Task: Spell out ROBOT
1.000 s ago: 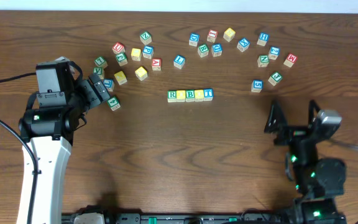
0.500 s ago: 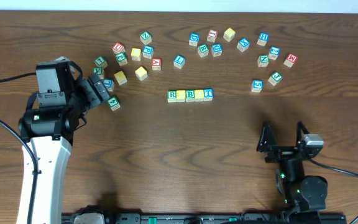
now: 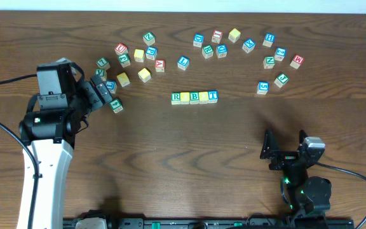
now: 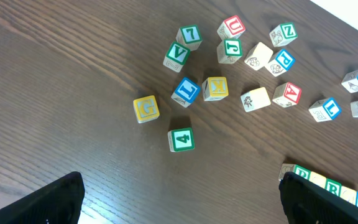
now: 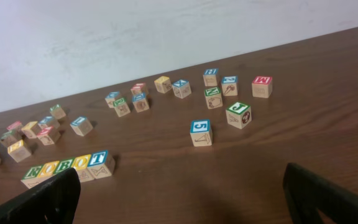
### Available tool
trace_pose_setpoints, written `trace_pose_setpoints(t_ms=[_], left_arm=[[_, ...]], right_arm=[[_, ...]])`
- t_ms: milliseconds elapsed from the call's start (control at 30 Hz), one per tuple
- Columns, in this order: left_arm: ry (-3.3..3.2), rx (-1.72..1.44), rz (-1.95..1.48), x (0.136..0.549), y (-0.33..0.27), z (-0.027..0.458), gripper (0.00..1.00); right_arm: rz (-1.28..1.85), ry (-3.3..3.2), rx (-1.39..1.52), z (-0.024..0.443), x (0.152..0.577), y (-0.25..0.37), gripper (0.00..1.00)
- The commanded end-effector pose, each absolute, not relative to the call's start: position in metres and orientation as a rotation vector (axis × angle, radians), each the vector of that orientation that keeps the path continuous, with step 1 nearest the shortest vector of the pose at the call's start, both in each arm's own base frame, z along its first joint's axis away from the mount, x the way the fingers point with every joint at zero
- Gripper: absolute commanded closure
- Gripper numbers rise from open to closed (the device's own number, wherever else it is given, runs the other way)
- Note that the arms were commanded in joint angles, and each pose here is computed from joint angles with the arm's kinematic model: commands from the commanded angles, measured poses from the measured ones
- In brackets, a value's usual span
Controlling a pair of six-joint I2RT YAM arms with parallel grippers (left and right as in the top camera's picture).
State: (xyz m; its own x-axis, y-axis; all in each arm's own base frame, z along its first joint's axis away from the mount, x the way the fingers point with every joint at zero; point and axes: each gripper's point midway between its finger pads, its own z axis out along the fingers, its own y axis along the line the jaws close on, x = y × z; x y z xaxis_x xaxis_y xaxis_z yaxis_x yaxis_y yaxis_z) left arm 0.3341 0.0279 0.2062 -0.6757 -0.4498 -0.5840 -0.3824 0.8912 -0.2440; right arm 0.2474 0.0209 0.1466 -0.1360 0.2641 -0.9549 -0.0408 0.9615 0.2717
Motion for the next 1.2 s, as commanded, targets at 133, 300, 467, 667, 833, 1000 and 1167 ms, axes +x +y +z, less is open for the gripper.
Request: trace_pose_setpoints(t_ms=[133,300,467,667,833,1000,1167], left_arm=[[2.382,-0.6,-0.123,0.336,0.031,0.208,0.01],[2.382,-0.6,-0.123,0.336,0.031,0.208,0.01],[2.382,-0.6,-0.123,0.336,0.031,0.208,0.01],[2.382,-0.6,-0.123,0.336,0.031,0.208,0.01],[2.386,-0.6,-0.122,0.335,0.031,0.208,0.01],[2.382,-0.596,-0.124,0.334,0.03,0.209,0.01],[2.346,-0.577,-0.107,0.328,0.032,0.221,0.01]], right_arm=[[0.25,1.687,0.174,0.147,0.247,0.018,0.01],[0.25,1.687,0.174,0.147,0.247,0.018,0.01],[0.25,1.687,0.174,0.147,0.247,0.018,0.01],[0.25,1.687,0.174,0.147,0.247,0.018,0.01],[0.25,1.687,0.174,0.147,0.247,0.018,0.01],[0.25,1.687,0.174,0.147,0.247,0.018,0.01],[0.25,1.687,0.174,0.147,0.247,0.018,0.01]])
